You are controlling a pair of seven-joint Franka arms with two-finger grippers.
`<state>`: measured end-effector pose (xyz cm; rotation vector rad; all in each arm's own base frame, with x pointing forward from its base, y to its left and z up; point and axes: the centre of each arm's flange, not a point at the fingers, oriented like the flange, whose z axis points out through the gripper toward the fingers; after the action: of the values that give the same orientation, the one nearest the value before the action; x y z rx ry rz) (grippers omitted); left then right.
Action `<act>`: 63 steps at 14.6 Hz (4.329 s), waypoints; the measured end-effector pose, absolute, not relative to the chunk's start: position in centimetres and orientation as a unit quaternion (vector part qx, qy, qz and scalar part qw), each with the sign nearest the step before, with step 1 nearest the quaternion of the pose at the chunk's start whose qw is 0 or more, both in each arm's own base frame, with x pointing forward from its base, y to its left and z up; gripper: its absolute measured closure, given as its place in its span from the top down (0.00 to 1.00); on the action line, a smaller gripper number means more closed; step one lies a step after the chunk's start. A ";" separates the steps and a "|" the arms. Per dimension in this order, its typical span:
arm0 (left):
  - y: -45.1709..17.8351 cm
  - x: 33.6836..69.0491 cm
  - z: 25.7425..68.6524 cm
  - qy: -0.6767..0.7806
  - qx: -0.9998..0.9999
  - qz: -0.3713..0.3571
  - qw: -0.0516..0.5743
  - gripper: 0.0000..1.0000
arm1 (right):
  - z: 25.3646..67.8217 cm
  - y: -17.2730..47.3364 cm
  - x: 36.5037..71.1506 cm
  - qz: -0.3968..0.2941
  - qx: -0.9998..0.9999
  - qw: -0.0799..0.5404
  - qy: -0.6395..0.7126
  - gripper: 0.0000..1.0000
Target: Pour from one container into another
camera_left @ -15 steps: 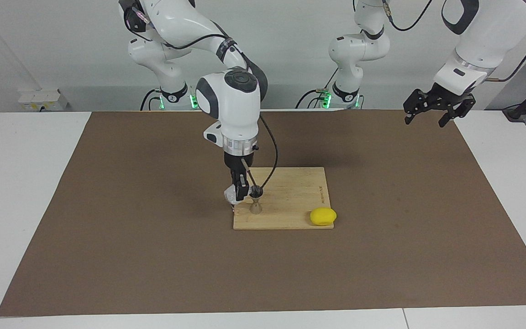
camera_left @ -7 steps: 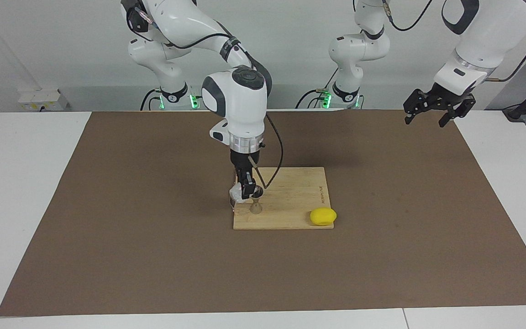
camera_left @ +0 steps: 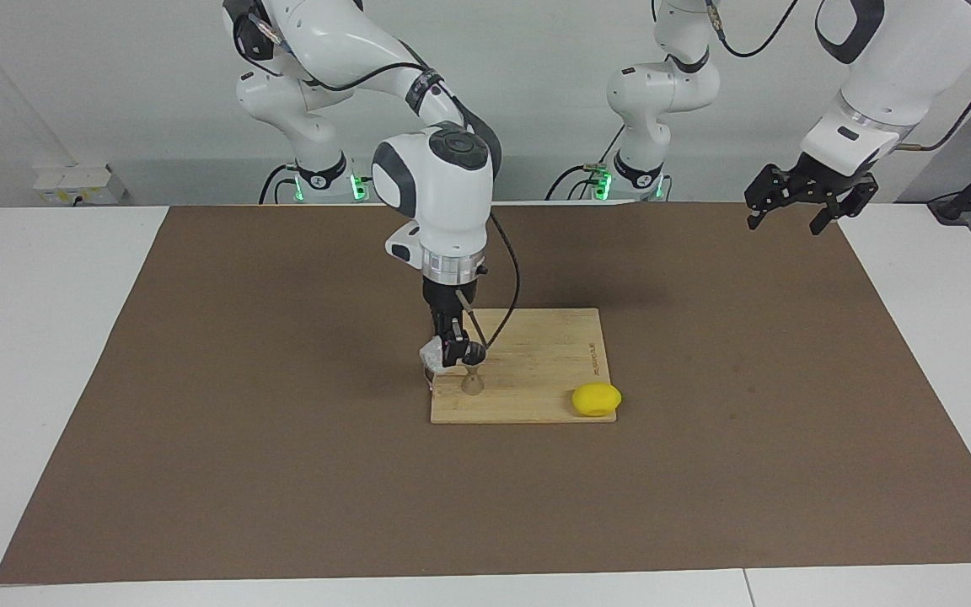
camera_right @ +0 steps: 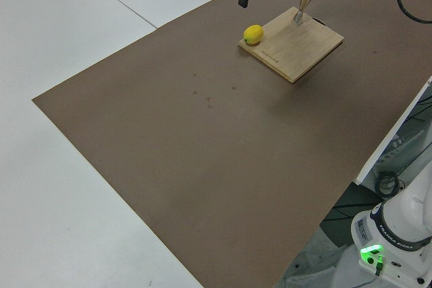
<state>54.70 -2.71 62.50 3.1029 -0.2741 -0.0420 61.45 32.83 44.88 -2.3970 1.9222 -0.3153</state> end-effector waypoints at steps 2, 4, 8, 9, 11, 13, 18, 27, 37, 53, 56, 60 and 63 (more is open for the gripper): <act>-2.7 54.7 62.5 -0.088 0.996 -0.013 0.013 1.00 | 44.9 32.1 61.8 -0.080 -0.766 0.034 0.637 0.51; -2.7 54.7 62.5 -0.088 0.996 -0.013 0.013 1.00 | 45.0 31.1 62.3 -0.058 -0.754 0.042 0.653 0.51; -2.7 54.7 62.5 -0.088 0.996 -0.014 0.013 1.00 | 44.9 28.5 63.5 -0.010 -0.724 0.057 0.687 0.51; -2.7 54.7 62.5 -0.088 0.996 -0.014 0.013 1.00 | 44.9 27.6 63.8 0.004 -0.718 0.060 0.694 0.51; -2.7 54.7 62.5 -0.088 0.996 -0.013 0.013 1.00 | 44.7 25.4 64.5 0.032 -0.708 0.063 0.703 0.51; -2.7 54.7 62.5 -0.088 0.996 -0.014 0.013 1.00 | 44.3 23.4 65.0 0.059 -0.701 0.065 0.707 0.51; -2.7 54.7 62.5 -0.088 0.996 -0.014 0.013 1.00 | 41.2 16.3 65.5 0.139 -0.688 0.088 0.707 0.51; -2.7 54.7 62.5 -0.088 0.996 -0.014 0.013 1.00 | 35.4 0.1 60.4 0.232 -0.675 0.164 0.681 0.51; -2.7 54.7 62.5 -0.088 0.996 -0.014 0.013 1.00 | 28.9 -9.8 55.4 0.260 -0.673 0.219 0.657 0.51; -2.7 54.7 62.5 -0.088 0.996 -0.013 0.013 1.00 | 33.5 -13.1 53.4 0.209 -0.694 0.211 0.656 1.00; -2.7 54.7 62.5 -0.088 0.996 -0.013 0.013 1.00 | 37.6 -12.5 52.7 0.169 -0.741 0.174 0.626 1.00; -2.7 54.7 62.5 -0.088 0.996 -0.013 0.013 1.00 | 41.4 -7.5 52.8 0.114 -0.848 0.122 0.503 1.00; -2.7 54.7 62.5 -0.088 0.996 -0.013 0.013 1.00 | 42.6 -2.9 52.9 0.087 -0.921 0.085 0.369 1.00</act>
<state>54.69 -2.71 62.51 3.1029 -0.2740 -0.0418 52.95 -2.93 42.64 -2.7475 1.1014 0.2594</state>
